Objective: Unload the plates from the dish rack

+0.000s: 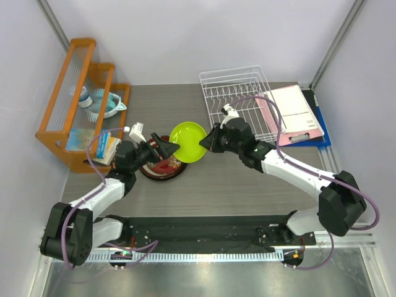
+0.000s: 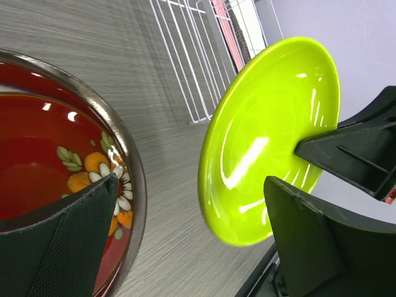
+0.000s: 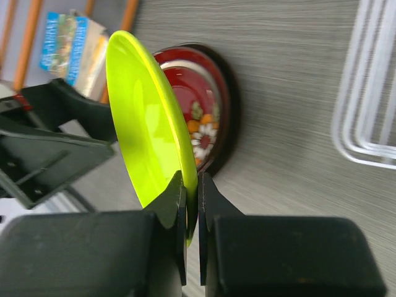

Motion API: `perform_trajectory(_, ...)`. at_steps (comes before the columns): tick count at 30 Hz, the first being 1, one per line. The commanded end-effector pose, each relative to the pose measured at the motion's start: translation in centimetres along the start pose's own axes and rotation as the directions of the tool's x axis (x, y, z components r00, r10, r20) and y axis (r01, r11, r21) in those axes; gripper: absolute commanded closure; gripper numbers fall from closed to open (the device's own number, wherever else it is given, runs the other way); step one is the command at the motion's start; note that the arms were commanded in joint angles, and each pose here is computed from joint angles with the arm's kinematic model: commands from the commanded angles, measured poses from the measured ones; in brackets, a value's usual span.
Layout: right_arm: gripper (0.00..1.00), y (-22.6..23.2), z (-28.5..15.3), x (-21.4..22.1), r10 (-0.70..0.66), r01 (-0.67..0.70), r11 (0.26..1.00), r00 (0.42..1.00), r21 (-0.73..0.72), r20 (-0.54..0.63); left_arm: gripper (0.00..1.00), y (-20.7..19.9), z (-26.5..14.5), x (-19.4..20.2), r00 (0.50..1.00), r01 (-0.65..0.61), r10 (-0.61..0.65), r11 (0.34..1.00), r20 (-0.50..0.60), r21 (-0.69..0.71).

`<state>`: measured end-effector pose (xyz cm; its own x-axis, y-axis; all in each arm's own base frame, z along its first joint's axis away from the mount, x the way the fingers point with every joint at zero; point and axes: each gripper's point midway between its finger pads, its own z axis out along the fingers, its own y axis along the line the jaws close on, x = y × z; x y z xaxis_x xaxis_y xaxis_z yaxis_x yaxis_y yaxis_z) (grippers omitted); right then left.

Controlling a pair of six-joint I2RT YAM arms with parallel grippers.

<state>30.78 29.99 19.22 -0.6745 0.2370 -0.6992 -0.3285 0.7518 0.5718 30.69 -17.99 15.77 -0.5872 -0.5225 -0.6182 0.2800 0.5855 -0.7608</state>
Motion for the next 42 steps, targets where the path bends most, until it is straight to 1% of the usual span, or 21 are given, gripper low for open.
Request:
perform_trajectory(1, 0.99, 4.7, 0.2, -0.8, 0.081, -0.075, 0.975, 0.996, -0.211, 0.021, 0.0, -2.3, 0.7, -0.8, 0.999, -0.035, 0.032, 0.996, 0.035, 0.088)
perform_trajectory(3, 0.99, 5.4, 0.2, -0.4, 0.106, -0.099, 0.96, 0.994, -0.263, 0.014, 0.02, -2.4, 1.0, -0.7, 0.999, -0.038, 0.035, 0.995, 0.039, 0.092)
perform_trajectory(5, 0.99, 5.7, 0.0, 0.5, 0.14, -0.139, 0.945, 0.99, -0.295, -0.017, 0.18, -2.5, 1.1, -0.5, 0.999, -0.041, 0.038, 0.994, 0.036, 0.097)
perform_trajectory(6, 0.99, 6.1, -0.1, 0.3, 0.145, -0.14, 0.938, 0.989, -0.317, -0.009, 0.34, -2.6, 1.1, -0.5, 0.998, -0.045, 0.041, 0.994, 0.038, 0.101)
perform_trajectory(7, 0.99, 5.9, -0.1, 0.8, 0.156, -0.155, 0.936, 0.987, -0.317, -0.024, 0.44, -2.4, 1.1, -0.4, 0.998, -0.045, 0.042, 0.994, 0.037, 0.098)
perform_trajectory(9, 0.99, 6.0, -0.2, 0.9, 0.159, -0.16, 0.932, 0.987, -0.325, -0.029, 0.59, -2.3, 1.0, -0.4, 0.998, -0.045, 0.041, 0.995, 0.044, 0.091)
perform_trajectory(10, 0.99, 6.0, -0.2, 0.9, 0.167, -0.168, 0.931, 0.985, -0.324, -0.031, 0.73, -2.2, 0.9, -0.4, 0.998, -0.049, 0.044, 0.995, 0.048, 0.089)
perform_trajectory(12, 0.99, 6.1, -0.3, 0.9, 0.169, -0.169, 0.927, 0.985, -0.335, -0.03, 0.84, -2.0, 0.8, -0.2, 0.998, -0.052, 0.048, 0.995, 0.046, 0.084)
perform_trajectory(13, 0.98, 6.1, -0.3, 1.0, 0.169, -0.169, 0.927, 0.985, -0.336, -0.03, 0.99, -2.0, 0.7, -0.2, 0.998, -0.053, 0.049, 0.996, 0.049, 0.079)
perform_trajectory(14, 0.96, 6.1, -0.3, 0.9, 0.174, -0.173, 0.926, 0.984, -0.335, -0.028, 1.0, -1.6, 0.7, -0.1, 0.998, -0.051, 0.048, 0.997, 0.044, 0.064)
perform_trajectory(15, 0.9, 6.0, -0.3, 0.8, 0.17, -0.168, 0.929, 0.985, -0.329, -0.024, 1.0, -1.6, 0.7, -0.1, 0.998, -0.055, 0.052, 0.997, 0.046, 0.06)
perform_trajectory(16, 0.79, 5.8, -0.2, 0.8, 0.17, -0.168, 0.933, 0.985, -0.317, -0.02, 1.0, -1.6, 0.6, -0.2, 0.997, -0.059, 0.056, 0.997, 0.05, 0.056)
perform_trajectory(19, 0.59, 5.1, -0.3, 0.4, 0.155, -0.148, 0.95, 0.988, -0.275, 0.004, 1.0, -0.7, 0.2, -0.8, 0.994, -0.076, 0.077, 0.997, 0.072, -0.015)
perform_trajectory(20, 0.58, 4.4, -0.3, 0.7, 0.138, -0.135, 0.963, 0.99, -0.235, -0.002, 1.0, 0.2, 0.1, -0.8, 0.993, -0.087, 0.091, 0.994, 0.074, -0.063)
perform_trajectory(21, 0.56, 3.9, -0.5, 0.1, 0.133, -0.123, 0.97, 0.991, -0.208, 0.031, 1.0, 0.7, -0.1, -1.0, 0.991, -0.093, 0.101, 0.991, 0.083, -0.092)
perform_trajectory(22, 0.49, 3.6, -0.7, -0.2, 0.123, -0.112, 0.976, 0.991, -0.187, 0.047, 1.0, 0.9, -0.3, -1.5, 0.989, -0.101, 0.113, 0.988, 0.097, -0.12)
perform_trajectory(23, 0.47, 2.7, -0.9, 0.1, 0.116, -0.109, 0.984, 0.992, -0.14, 0.042, 1.0, 1.7, -0.8, -1.8, 0.987, -0.099, 0.119, 0.979, 0.107, -0.177)
perform_trajectory(25, 0.45, 2.1, -1.8, -0.8, 0.084, -0.074, 0.992, 0.992, -0.106, 0.089, 1.0, 2.2, -1.1, -2.2, 0.982, -0.125, 0.153, 0.968, 0.114, -0.217)
perform_trajectory(28, 0.41, 1.7, -2.8, -1.3, 0.058, -0.049, 0.996, 0.992, -0.08, 0.113, 1.0, 3.2, -1.8, -3.0, 0.975, -0.126, 0.173, 0.949, 0.141, -0.29)
perform_trajectory(35, 0.41, 1.1, -3.9, -1.0, 0.037, -0.031, 0.998, 0.993, -0.058, 0.116, 1.0, 5.4, -1.7, -3.7, 0.971, -0.106, 0.179, 0.915, 0.158, -0.388)
perform_trajectory(42, 0.41, 0.5, -4.2, -0.3, 0.029, -0.024, 0.999, 0.994, -0.047, 0.105, 1.0, 7.2, -1.1, -3.0, 0.977, -0.086, 0.16, 0.902, 0.144, -0.423)
